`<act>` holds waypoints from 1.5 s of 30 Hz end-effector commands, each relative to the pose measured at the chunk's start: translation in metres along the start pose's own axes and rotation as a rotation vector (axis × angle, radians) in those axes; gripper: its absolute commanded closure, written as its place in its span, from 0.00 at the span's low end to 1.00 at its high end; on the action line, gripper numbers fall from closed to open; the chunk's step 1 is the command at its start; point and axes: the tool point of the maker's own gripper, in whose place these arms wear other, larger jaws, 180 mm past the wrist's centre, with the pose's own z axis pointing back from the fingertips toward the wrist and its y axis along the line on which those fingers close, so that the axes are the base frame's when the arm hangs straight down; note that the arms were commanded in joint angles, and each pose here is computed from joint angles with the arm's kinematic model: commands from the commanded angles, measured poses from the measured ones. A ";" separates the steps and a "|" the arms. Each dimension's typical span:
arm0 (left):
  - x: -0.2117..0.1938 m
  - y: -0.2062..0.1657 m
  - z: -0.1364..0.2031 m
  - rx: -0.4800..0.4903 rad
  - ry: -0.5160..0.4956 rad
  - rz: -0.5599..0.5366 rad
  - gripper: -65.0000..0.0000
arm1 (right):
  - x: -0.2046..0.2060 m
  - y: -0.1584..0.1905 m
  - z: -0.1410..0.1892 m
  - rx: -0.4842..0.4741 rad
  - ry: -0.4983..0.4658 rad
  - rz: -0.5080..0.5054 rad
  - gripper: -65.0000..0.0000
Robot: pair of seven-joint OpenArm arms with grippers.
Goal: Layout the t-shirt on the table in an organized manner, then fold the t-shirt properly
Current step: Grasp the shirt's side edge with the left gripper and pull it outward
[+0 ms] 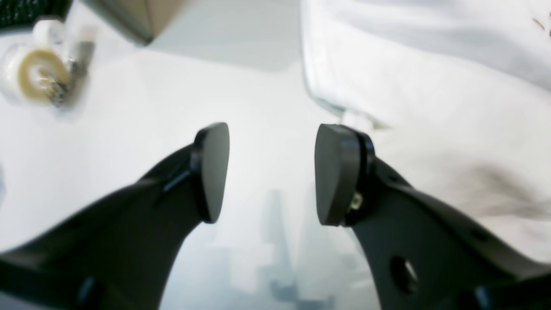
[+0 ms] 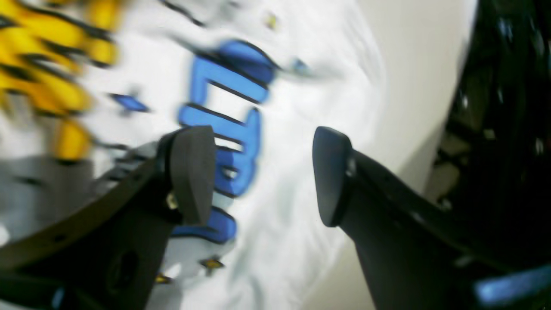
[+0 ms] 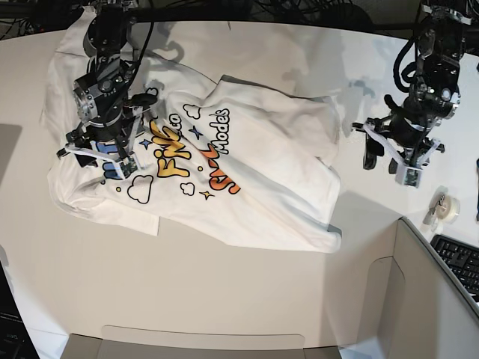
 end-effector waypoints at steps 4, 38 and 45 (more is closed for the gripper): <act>0.001 -0.005 0.008 -0.087 0.060 0.115 0.52 | -0.023 -0.010 -0.024 -0.003 0.080 0.034 0.45; -0.066 -0.048 -0.043 -0.286 0.231 0.356 0.52 | -0.071 0.035 -0.064 0.144 0.166 0.095 0.45; -0.066 -0.040 -0.054 -0.274 0.244 0.380 0.52 | -0.074 0.040 -0.063 0.155 0.161 0.097 0.45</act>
